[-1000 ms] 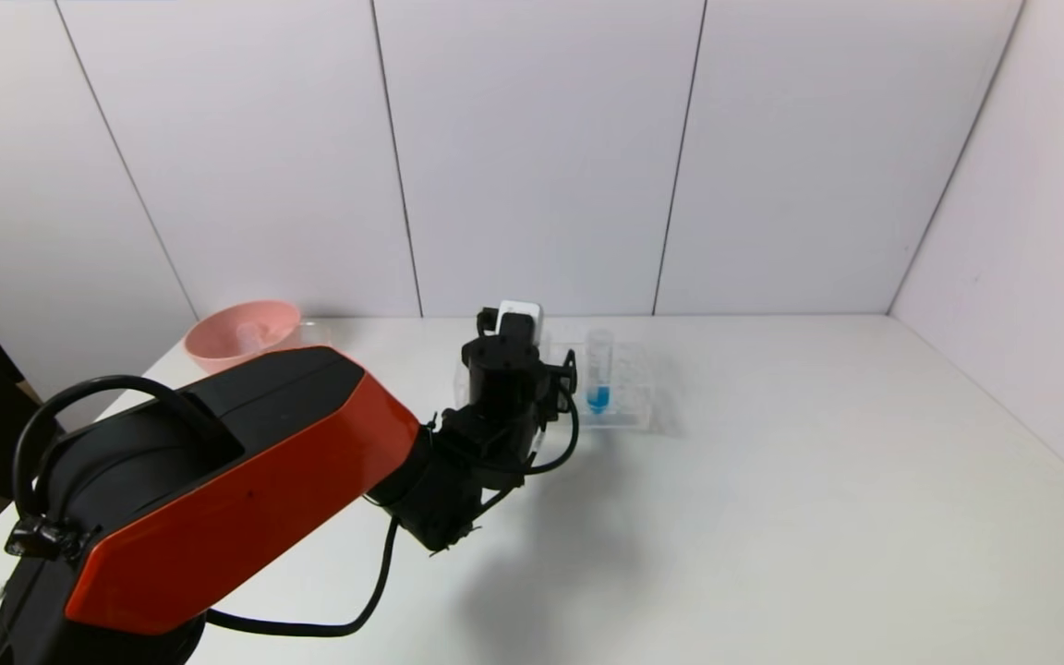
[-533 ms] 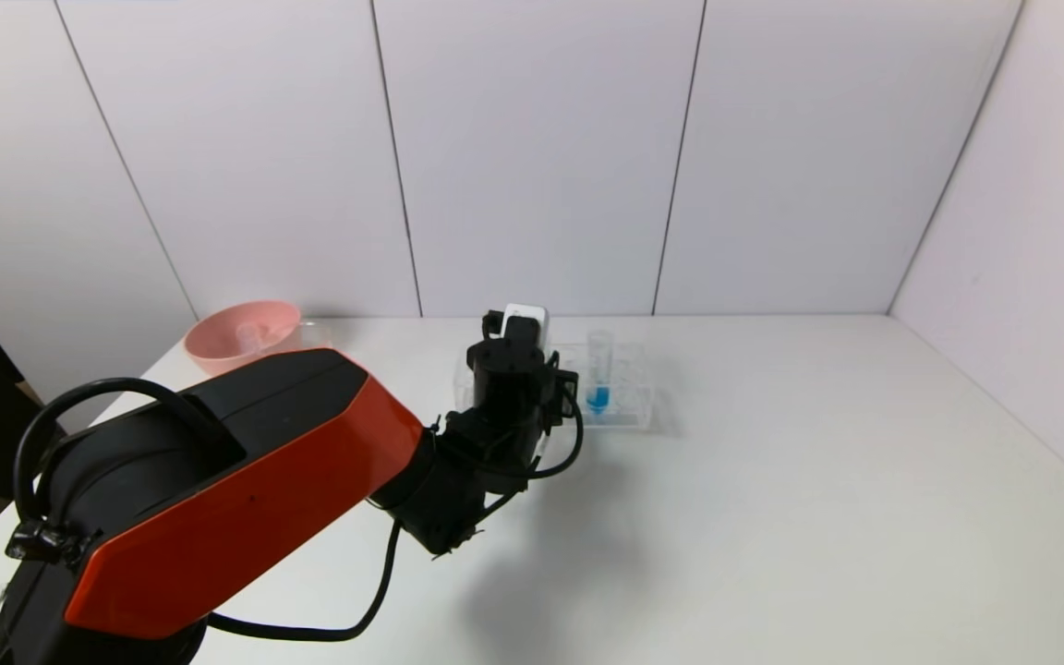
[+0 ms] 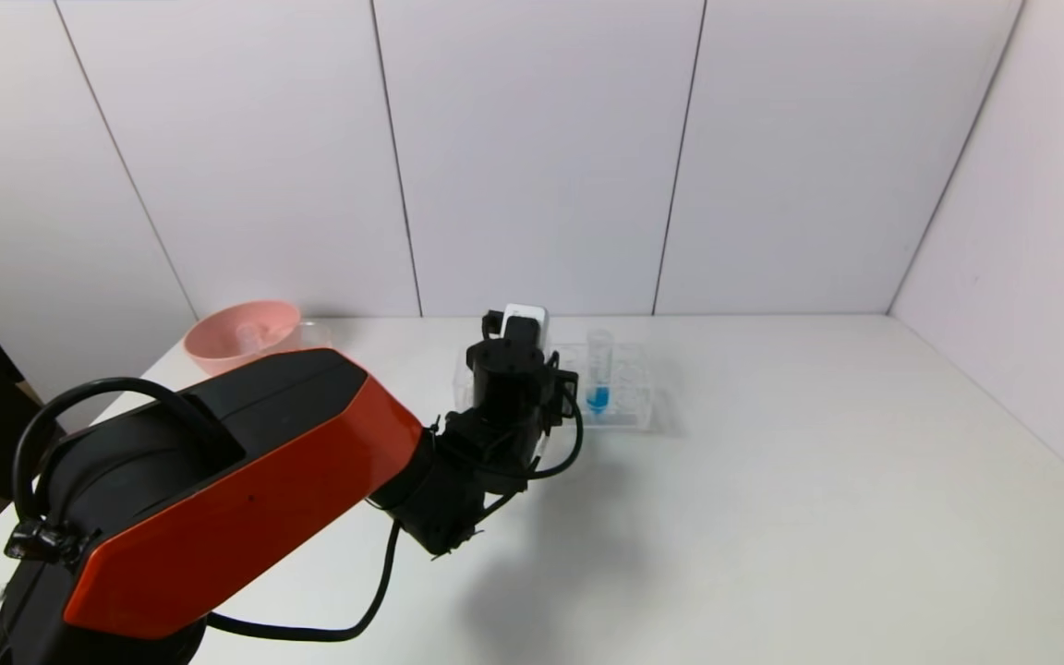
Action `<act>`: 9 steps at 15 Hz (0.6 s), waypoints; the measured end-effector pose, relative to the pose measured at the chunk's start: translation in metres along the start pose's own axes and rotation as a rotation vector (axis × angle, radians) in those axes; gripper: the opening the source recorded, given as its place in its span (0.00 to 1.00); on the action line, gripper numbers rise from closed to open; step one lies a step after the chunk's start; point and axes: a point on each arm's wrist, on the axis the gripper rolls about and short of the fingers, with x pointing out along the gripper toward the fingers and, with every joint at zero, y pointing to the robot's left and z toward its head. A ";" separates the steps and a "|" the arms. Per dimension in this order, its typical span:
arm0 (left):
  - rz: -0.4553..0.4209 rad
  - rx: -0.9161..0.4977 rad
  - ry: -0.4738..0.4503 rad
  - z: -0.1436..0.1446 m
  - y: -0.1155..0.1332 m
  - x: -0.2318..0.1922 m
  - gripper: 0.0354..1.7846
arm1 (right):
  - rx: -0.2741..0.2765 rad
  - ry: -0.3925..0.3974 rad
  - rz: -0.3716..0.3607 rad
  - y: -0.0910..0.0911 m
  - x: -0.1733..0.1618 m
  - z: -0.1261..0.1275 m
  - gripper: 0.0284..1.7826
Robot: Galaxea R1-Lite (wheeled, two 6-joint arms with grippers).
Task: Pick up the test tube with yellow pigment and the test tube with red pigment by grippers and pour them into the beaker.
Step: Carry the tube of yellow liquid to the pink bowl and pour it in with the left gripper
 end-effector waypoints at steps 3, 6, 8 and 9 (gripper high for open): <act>0.003 0.003 0.001 0.001 0.000 -0.001 0.25 | 0.000 0.000 0.000 0.000 0.000 0.000 0.95; 0.004 0.001 -0.004 0.005 0.001 -0.002 0.25 | 0.000 0.000 0.000 0.000 0.000 0.000 0.95; 0.004 0.006 -0.021 0.011 0.001 -0.004 0.25 | 0.000 0.000 0.000 0.000 0.000 0.000 0.95; 0.004 0.004 -0.026 0.014 0.001 -0.005 0.25 | 0.000 0.000 0.000 0.000 0.000 0.000 0.95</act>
